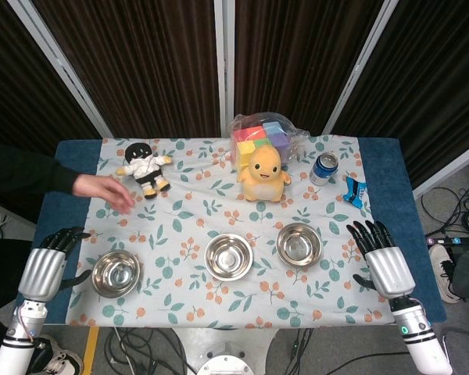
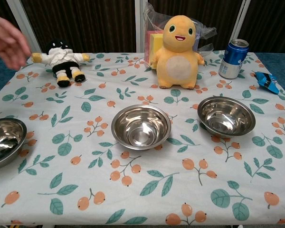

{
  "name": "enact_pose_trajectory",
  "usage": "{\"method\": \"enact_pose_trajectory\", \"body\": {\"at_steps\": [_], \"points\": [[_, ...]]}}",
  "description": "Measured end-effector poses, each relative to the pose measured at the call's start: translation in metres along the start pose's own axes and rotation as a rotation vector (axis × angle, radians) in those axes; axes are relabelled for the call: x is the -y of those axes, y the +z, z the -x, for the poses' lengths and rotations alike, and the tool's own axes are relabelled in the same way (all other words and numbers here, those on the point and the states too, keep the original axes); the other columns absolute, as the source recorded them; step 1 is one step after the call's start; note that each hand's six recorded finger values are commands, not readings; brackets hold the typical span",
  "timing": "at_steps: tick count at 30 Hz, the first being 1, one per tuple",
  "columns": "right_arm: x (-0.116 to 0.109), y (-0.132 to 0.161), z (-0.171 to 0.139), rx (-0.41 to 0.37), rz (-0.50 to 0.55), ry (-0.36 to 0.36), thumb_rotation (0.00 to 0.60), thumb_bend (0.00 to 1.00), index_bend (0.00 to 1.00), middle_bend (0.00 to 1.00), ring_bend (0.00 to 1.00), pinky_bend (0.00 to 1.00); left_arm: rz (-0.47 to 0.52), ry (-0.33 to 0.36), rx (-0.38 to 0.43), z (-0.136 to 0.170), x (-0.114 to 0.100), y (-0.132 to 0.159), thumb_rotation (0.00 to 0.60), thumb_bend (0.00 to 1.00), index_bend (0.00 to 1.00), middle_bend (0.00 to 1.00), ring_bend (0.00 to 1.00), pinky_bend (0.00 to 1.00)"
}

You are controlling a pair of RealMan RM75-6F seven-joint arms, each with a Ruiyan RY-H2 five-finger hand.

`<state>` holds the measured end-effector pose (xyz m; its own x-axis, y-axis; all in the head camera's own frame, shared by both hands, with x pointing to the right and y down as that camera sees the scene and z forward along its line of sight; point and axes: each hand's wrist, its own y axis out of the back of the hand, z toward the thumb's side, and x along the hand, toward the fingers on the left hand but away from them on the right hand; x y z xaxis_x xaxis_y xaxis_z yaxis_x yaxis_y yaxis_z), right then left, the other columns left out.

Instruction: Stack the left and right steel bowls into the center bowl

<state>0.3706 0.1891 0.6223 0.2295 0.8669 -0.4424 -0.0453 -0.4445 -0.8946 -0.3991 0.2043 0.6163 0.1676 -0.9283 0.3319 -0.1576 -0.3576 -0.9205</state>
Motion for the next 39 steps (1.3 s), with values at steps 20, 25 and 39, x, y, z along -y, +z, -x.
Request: {"method": "enact_pose_trajectory", "body": {"at_steps": [20,25,39], "points": [[0.028,0.049,0.038,-0.2,-0.135,0.123,0.6,0.02,0.25,0.32,0.21,0.23,-0.002,0.006,0.007,0.002,-0.009,0.003,0.6,0.12,0.32,0.32,0.25,0.32],[0.043,0.065,0.056,-0.25,-0.169,0.171,0.6,0.02,0.27,0.33,0.21,0.24,-0.006,-0.002,0.006,-0.001,-0.005,0.003,0.6,0.12,0.32,0.32,0.25,0.32],[0.077,0.088,0.088,-0.266,-0.184,0.224,0.6,0.16,0.38,0.4,0.29,0.36,-0.01,-0.04,0.023,-0.002,0.004,0.002,0.6,0.12,0.32,0.32,0.25,0.32]]}}
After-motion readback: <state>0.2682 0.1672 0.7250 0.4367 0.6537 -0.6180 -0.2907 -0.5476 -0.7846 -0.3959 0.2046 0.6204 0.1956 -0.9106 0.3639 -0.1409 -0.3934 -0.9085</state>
